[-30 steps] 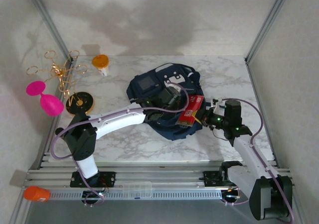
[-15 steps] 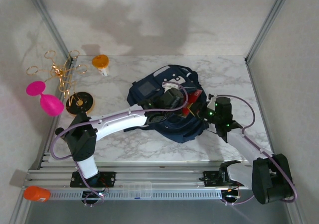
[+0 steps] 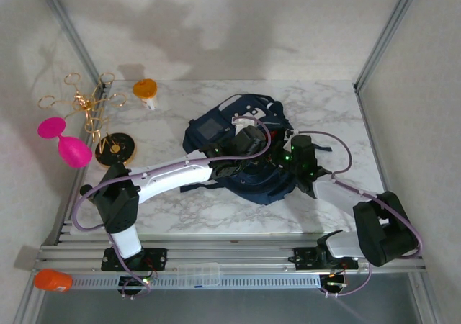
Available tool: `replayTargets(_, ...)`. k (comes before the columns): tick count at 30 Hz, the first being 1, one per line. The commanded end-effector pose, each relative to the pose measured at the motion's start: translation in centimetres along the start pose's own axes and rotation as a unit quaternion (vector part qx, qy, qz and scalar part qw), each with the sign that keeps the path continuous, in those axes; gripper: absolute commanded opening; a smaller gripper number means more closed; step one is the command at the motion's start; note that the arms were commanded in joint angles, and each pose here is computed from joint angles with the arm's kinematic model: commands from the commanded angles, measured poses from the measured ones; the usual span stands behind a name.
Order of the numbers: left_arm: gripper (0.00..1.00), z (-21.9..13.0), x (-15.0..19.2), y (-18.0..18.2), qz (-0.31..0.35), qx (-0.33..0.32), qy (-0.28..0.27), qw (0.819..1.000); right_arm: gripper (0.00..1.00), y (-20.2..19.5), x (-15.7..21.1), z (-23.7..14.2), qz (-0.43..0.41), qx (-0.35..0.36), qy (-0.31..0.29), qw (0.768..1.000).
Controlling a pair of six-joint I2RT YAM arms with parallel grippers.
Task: Pack the student bag
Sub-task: Place the personal item in the student bag.
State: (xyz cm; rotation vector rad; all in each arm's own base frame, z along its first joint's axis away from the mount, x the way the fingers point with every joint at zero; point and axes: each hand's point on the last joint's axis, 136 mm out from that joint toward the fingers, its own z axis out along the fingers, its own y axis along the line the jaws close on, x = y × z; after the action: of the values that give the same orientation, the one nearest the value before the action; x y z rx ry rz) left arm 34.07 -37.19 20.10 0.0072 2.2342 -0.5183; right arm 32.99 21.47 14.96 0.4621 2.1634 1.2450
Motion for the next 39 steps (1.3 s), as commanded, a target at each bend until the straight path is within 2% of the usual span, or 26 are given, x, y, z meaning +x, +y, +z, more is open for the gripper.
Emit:
replayTargets(1,0.0,-2.8,-5.0,-2.4,-0.049,0.042,-0.071,0.995,0.43,0.7,-2.0,-2.0,-0.036,0.037,-0.049,0.997)
replayTargets(4,0.0,-2.7,-5.0,-2.7,-0.047,0.049,-0.069,0.995,0.46,-1.2,-1.7,-3.6,-0.022,0.071,-0.056,0.996)
replayTargets(8,0.0,-2.4,-5.1,-3.0,-0.047,0.054,-0.068,0.995,0.32,-2.5,-1.7,-4.4,-0.008,0.087,-0.067,0.994)
replayTargets(15,0.0,-1.9,-4.8,-3.5,-0.052,0.064,-0.059,0.995,0.06,-1.3,-0.3,-0.7,0.005,0.046,-0.006,0.999)
replayTargets(22,0.0,-1.7,-4.6,-3.4,-0.062,0.064,-0.059,0.994,0.0,2.4,1.3,2.8,-0.019,-0.002,0.033,0.999)
replayTargets(27,0.0,-1.4,-4.4,-3.1,-0.064,0.056,-0.057,0.995,0.04,2.4,1.3,2.1,-0.033,-0.001,0.031,0.999)
replayTargets(29,0.0,-1.2,-4.3,-2.8,-0.063,0.051,-0.057,0.995,0.12,2.2,1.0,1.3,-0.045,0.004,0.029,0.999)
replayTargets(31,0.0,-1.1,-4.3,-2.6,-0.063,0.048,-0.057,0.995,0.15,1.9,0.6,0.2,-0.061,0.016,0.017,0.998)
replayTargets(36,0.0,-0.2,-3.5,-2.2,-0.065,0.049,-0.044,0.996,0.33,-0.7,-0.8,-3.5,-0.07,0.061,-0.028,0.995)
replayTargets(39,0.0,0.8,-2.5,-2.4,-0.067,0.052,-0.029,0.996,0.4,-2.0,-1.5,-5.7,-0.072,0.075,-0.042,0.994)
